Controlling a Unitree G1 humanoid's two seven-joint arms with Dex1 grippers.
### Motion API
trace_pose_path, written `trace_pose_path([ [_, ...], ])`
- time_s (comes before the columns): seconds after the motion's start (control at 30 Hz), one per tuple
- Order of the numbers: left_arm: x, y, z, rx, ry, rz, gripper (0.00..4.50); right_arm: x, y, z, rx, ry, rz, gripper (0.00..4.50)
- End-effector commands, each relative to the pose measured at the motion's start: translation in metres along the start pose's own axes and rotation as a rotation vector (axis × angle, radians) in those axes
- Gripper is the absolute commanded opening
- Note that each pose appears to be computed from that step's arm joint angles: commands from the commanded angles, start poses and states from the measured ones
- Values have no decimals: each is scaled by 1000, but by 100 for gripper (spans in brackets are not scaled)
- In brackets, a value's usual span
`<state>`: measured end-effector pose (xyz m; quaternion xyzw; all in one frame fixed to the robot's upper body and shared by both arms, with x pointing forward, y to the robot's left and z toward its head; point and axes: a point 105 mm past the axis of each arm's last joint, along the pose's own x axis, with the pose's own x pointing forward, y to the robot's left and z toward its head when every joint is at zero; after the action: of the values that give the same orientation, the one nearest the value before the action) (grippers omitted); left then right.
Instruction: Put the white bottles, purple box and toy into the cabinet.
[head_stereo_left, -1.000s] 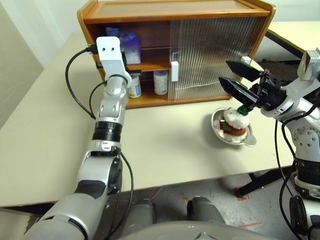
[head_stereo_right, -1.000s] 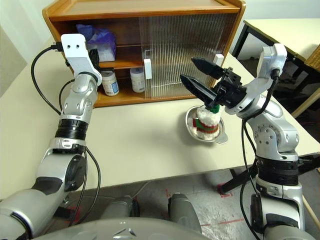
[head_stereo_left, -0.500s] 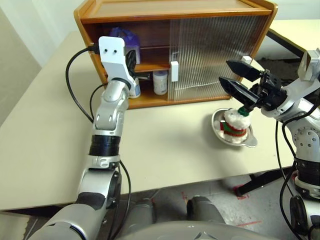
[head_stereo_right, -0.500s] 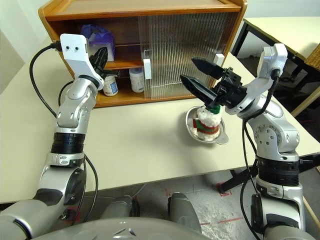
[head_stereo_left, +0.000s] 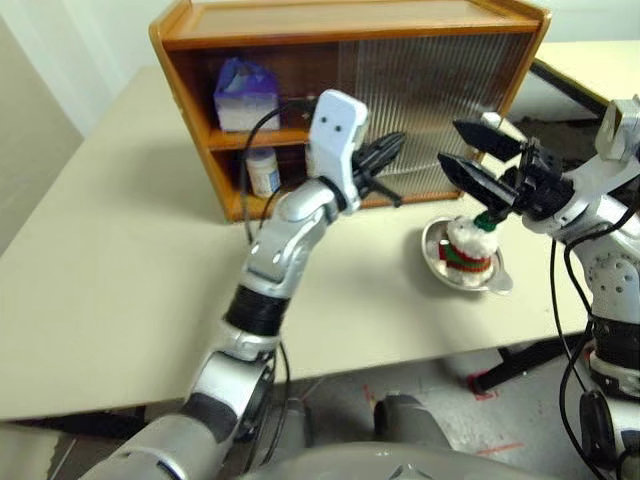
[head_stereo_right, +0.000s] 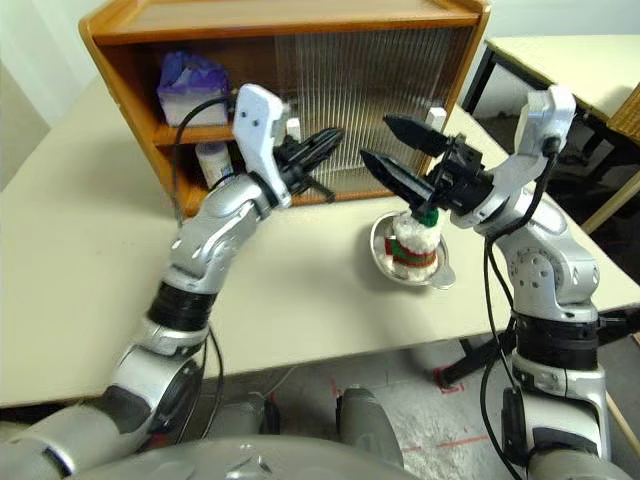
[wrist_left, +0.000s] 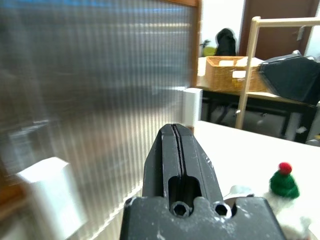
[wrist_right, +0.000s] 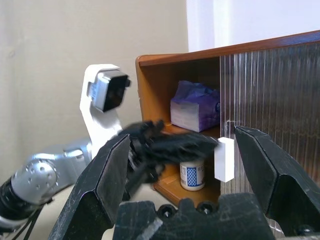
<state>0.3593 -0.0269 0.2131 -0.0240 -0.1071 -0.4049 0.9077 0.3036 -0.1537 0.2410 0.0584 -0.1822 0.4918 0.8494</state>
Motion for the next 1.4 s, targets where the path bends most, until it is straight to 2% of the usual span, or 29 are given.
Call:
trace_pose_path([
  [0.03,15,0,-15,20,15,28,4,-1,1,3,-18,4,-1,450],
  [0.33,30,8,-47,70,48,153,4,-5,2,5,-26,14,-15,450],
  [0.5,26,24,-49,90,34,239,4,-6,3,5,-26,19,-14,450],
  [1.03,-42,96,-52,139,51,573,4,-1,3,5,-19,23,20,450],
  [1.4,-67,121,-44,159,41,715,4,1,3,4,-15,22,31,450],
])
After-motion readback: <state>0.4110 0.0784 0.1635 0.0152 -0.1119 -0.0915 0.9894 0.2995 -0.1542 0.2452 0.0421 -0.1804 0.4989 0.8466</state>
